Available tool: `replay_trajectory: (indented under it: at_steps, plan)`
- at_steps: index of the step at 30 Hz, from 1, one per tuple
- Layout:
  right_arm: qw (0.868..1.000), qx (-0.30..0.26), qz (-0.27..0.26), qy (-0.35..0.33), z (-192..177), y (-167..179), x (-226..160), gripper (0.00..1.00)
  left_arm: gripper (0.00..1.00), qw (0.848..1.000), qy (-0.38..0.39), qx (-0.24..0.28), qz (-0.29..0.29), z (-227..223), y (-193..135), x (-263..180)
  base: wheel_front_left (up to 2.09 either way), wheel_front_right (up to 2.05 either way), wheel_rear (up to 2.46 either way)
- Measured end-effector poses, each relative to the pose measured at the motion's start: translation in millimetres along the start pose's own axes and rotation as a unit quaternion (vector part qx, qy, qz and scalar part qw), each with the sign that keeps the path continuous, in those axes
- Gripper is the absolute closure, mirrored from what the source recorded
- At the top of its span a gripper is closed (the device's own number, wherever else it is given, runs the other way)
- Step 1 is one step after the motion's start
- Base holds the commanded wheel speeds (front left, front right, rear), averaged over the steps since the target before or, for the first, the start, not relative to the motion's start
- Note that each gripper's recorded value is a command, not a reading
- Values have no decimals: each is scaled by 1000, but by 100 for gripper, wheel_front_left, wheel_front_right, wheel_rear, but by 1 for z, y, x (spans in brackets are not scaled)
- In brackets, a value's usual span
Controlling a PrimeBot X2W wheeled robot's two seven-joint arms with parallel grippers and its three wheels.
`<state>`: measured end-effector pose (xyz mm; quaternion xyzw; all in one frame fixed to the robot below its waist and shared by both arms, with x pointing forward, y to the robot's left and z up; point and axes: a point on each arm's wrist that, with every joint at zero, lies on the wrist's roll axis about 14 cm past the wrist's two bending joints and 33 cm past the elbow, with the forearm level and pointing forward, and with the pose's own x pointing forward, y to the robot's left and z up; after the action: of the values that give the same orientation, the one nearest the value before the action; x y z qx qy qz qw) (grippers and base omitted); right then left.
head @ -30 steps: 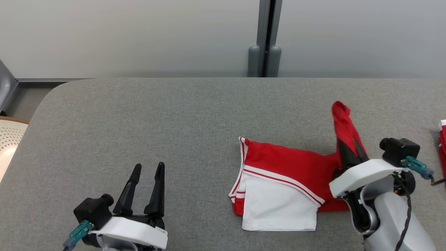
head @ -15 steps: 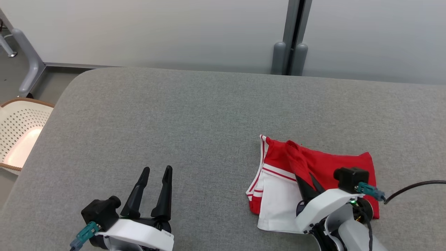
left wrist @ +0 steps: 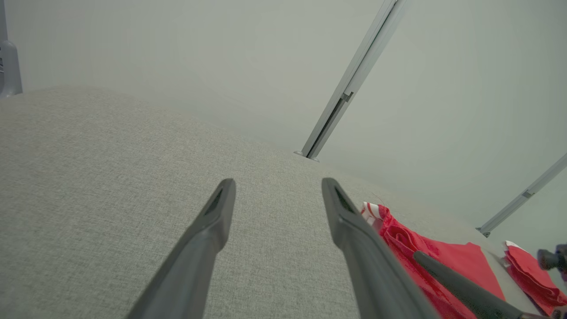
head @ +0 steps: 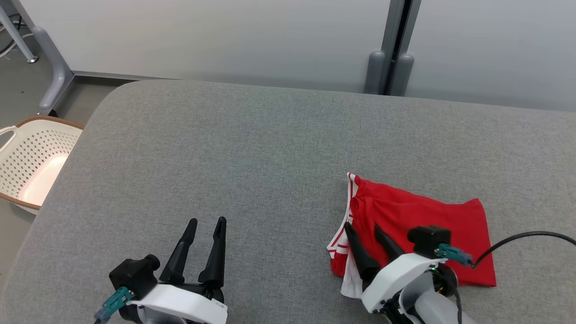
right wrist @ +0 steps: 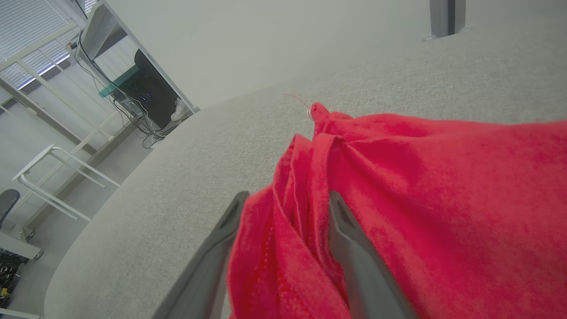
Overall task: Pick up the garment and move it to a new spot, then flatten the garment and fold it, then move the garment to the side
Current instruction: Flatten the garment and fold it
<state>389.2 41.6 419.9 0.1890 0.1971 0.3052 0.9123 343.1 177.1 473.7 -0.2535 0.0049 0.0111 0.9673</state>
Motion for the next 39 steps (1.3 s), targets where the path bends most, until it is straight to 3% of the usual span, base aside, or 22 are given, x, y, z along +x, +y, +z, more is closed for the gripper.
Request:
replay_trajectory:
  at_steps: [7, 12, 16, 20, 23, 27, 33, 39]
  plan:
    - [998, 24, 55, 26, -14, 37, 1, 0, 0, 1000, 4, -1, -1, -2, -1, 3, 0, 0, 0]
    - [998, 21, 59, 12, -1, 39, 4, 0, 0, 1000, 1, -2, -6, 0, -4, 8, 0, 0, 0]
    - [999, 6, 36, -27, 25, 19, 4, 0, 0, 1000, -3, -3, -16, 2, -10, 12, 0, 0, 0]
    - [996, -68, 3, -60, 56, -19, -6, 0, 0, 999, -12, -3, -33, 8, -20, 18, 0, 0, 0]
    - [987, -142, -22, -75, 76, -47, -20, 0, 0, 999, -20, -4, -45, 12, -29, 23, 0, 0, 0]
    - [971, -188, -63, -132, 118, -72, -44, 0, 0, 998, -27, -5, -56, 16, -38, 28, 0, 0, 0]
    - [951, -216, -126, -180, 133, -96, -92, 0, 0, 997, -31, 1, -66, 19, -46, 33, 0, 0, 0]
    - [938, -220, -183, -195, 124, -111, -127, 0, 0, 993, -41, 79, -71, 22, -54, 34, 0, 0, 0]
